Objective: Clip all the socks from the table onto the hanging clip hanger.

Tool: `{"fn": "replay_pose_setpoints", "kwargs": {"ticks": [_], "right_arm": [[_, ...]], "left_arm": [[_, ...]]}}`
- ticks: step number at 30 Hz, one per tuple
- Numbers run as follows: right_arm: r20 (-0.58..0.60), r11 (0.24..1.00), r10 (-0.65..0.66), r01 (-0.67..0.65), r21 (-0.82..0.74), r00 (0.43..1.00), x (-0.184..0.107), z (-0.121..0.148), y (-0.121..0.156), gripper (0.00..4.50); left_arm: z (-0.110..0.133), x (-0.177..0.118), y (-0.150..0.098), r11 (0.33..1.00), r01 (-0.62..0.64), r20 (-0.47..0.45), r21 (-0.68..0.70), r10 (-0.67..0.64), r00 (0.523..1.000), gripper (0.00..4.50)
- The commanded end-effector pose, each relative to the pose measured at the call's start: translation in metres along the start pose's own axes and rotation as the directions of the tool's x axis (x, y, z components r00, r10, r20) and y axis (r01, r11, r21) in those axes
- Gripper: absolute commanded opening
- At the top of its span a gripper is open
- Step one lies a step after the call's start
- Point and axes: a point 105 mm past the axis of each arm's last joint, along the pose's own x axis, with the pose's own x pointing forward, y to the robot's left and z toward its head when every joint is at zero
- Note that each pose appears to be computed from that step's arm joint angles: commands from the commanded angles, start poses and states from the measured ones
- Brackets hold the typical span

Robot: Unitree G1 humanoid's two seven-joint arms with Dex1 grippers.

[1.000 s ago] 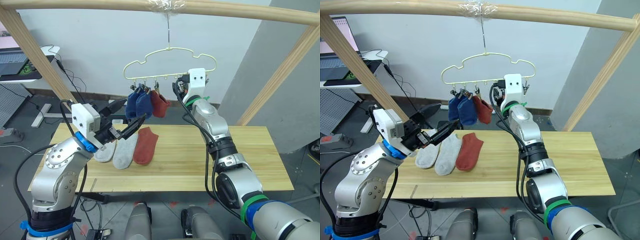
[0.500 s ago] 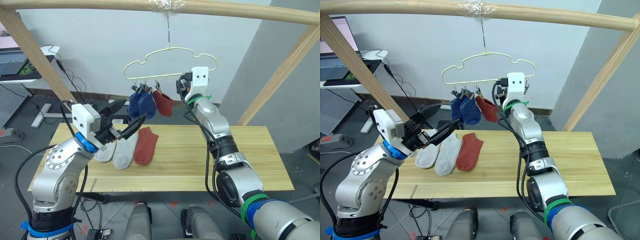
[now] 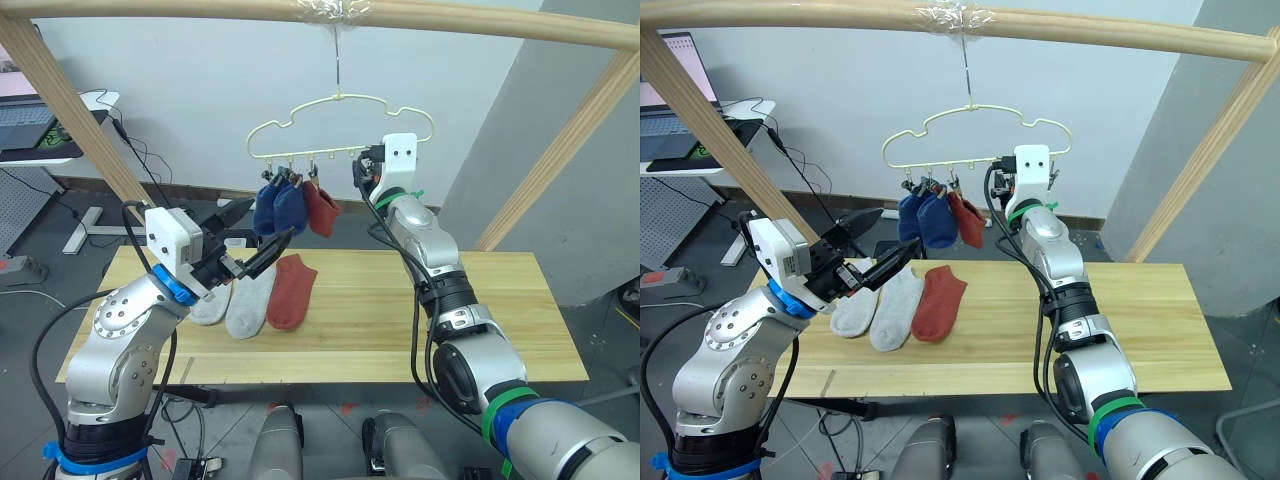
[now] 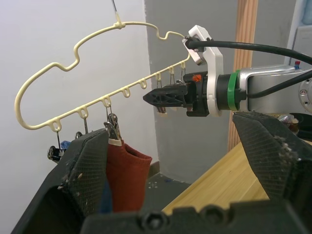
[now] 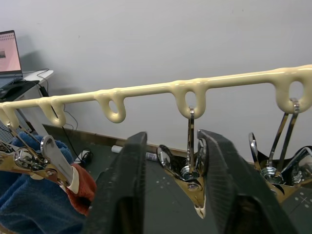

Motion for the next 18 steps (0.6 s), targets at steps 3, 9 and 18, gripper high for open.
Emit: {"fn": "replay_pose_setpoints", "kwargs": {"ticks": [3, 9, 18], "right_arm": [[0.071, 1.0, 0.023, -0.021, -0.02, 0.997, 0.002, 0.022, 0.006, 0.18], [0.07, 1.0, 0.021, -0.021, -0.005, 0.997, 0.001, 0.022, 0.004, 0.01], [0.006, 0.989, 0.141, -0.141, -0.046, 0.99, -0.011, 0.023, -0.002, 0.01]], "left_arm": [[0.01, 0.004, -0.006, 0.999, 0.021, 0.031, 0.032, -0.022, 0.999, 4.5], [0.007, 0.003, -0.007, 0.999, 0.021, 0.017, 0.024, -0.022, 1.0, 4.5], [-0.063, -0.004, 0.005, 0.997, -0.059, -0.281, 0.046, 0.069, 0.957, 4.5]]}}
